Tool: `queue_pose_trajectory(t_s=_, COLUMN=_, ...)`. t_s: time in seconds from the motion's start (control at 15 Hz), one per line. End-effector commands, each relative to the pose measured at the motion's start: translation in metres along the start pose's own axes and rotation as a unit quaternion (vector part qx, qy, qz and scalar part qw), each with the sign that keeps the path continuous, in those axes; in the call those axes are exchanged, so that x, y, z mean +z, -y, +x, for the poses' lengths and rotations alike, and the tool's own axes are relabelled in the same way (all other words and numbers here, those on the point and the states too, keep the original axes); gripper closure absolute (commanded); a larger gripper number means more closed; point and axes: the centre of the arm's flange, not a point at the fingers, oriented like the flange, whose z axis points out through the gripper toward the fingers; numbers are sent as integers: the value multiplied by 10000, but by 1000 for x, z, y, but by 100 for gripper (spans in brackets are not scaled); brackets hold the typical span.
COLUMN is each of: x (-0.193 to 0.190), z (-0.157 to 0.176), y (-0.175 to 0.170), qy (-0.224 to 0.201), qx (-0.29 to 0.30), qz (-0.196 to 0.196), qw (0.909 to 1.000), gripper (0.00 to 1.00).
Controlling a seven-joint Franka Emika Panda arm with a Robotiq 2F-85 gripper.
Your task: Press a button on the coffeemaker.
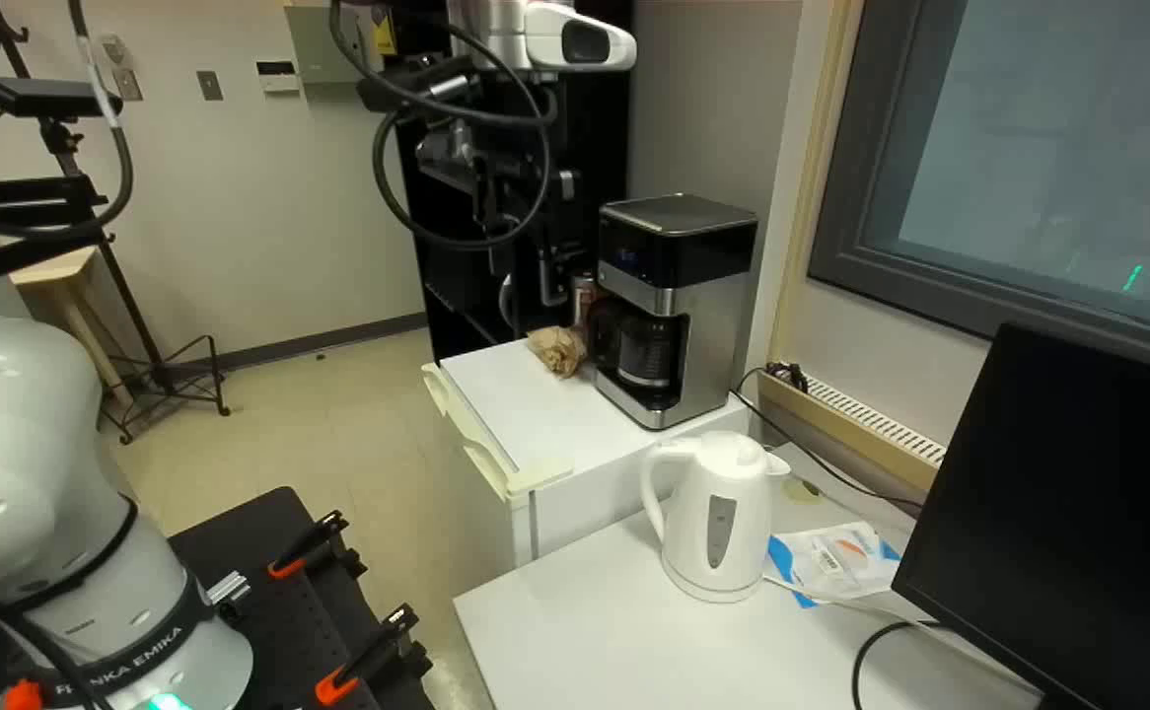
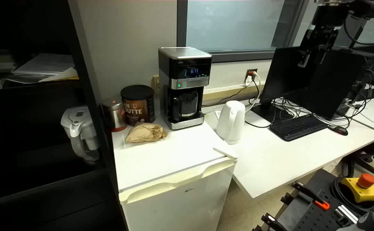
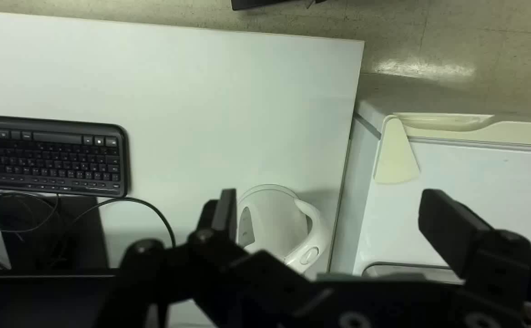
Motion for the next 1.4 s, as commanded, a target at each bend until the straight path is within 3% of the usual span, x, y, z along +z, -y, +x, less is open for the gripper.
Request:
queue_pose_trajectory(t_s=0.0, x=0, z=0, y=0, qy=-6, qx=1, qz=-1, qw=10000, gripper=0)
queue_pose_trajectory(t_s=0.67, x=-1, z=0, y=0, qy=-9, qx=1, qz=-1, qw=10000, gripper=0)
queue_pose_trajectory(t_s=1.07, x=21, z=34, y=10, qy=-2, qx=-668, qz=-291, qw=9973, gripper=0)
queue_pose_trajectory(t_s=1.33, x=41, z=62, y=30, qy=82, qx=-1265, qz=-510, qw=9906, gripper=0)
